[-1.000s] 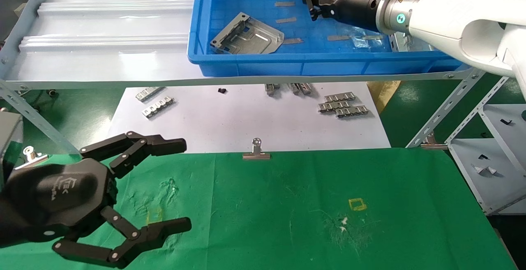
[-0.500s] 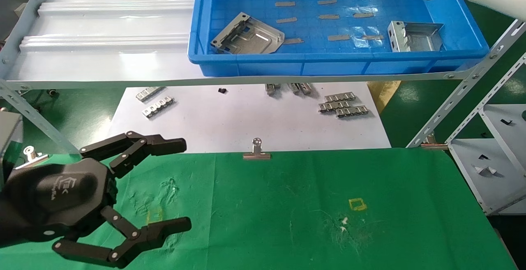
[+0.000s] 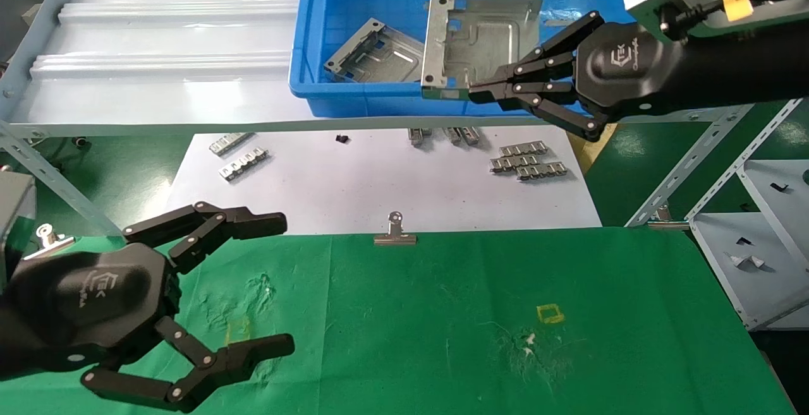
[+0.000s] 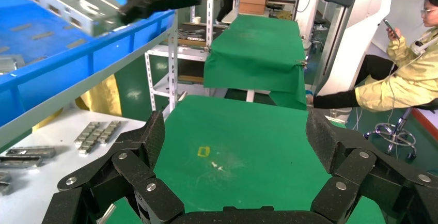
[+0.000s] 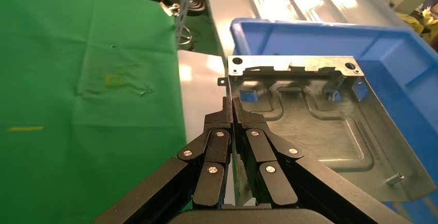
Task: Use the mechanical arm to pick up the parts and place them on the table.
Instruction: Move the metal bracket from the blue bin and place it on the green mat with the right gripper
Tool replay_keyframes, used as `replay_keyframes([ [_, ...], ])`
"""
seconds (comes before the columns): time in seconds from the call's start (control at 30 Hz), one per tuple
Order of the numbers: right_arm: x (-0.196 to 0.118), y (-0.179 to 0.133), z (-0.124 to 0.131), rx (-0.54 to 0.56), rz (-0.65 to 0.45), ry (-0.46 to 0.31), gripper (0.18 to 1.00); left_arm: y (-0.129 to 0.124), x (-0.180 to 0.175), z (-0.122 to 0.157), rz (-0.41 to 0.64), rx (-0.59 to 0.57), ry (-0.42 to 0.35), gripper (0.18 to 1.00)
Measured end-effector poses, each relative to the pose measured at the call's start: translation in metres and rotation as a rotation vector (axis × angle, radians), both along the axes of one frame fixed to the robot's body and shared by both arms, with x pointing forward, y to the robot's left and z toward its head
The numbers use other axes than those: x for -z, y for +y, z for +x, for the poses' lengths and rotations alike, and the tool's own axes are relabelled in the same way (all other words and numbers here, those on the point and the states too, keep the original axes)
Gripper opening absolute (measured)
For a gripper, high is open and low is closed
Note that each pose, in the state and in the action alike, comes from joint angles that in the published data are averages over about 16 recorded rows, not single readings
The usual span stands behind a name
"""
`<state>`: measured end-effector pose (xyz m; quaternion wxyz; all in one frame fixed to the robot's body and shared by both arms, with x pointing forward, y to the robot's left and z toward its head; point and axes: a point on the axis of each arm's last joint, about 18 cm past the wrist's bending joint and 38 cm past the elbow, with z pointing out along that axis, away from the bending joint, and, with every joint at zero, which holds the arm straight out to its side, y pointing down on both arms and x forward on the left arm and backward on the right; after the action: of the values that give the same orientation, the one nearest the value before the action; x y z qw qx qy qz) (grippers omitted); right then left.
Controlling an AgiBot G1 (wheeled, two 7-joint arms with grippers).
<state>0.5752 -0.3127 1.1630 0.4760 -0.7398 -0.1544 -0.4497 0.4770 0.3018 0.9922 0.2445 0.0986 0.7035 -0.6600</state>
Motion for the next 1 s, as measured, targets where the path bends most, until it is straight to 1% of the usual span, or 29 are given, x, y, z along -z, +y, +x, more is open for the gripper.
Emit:
replay_keyframes([
  [0.2, 0.029, -0.013, -0.020, -0.016, -0.058, 0.045, 0.193, 0.000, 0.000, 0.000, 0.000, 0.000, 0.000, 1.001],
  [0.33, 0.054, -0.019, -0.029, -0.017, -0.100, 0.103, 0.193, 0.000, 0.000, 0.000, 0.000, 0.000, 0.000, 1.001],
  [0.43, 0.073, -0.022, -0.028, -0.009, -0.135, 0.152, 0.193, 0.000, 0.000, 0.000, 0.000, 0.000, 0.000, 1.001],
  [0.57, 0.101, -0.024, -0.019, 0.018, -0.194, 0.224, 0.193, 0.000, 0.000, 0.000, 0.000, 0.000, 0.000, 1.001],
  [0.73, 0.134, -0.027, 0.004, 0.075, -0.285, 0.308, 0.193, 0.000, 0.000, 0.000, 0.000, 0.000, 0.000, 1.001],
  [1.0, 0.175, -0.030, 0.039, 0.153, -0.412, 0.407, 0.193, 0.000, 0.000, 0.000, 0.000, 0.000, 0.000, 1.001],
])
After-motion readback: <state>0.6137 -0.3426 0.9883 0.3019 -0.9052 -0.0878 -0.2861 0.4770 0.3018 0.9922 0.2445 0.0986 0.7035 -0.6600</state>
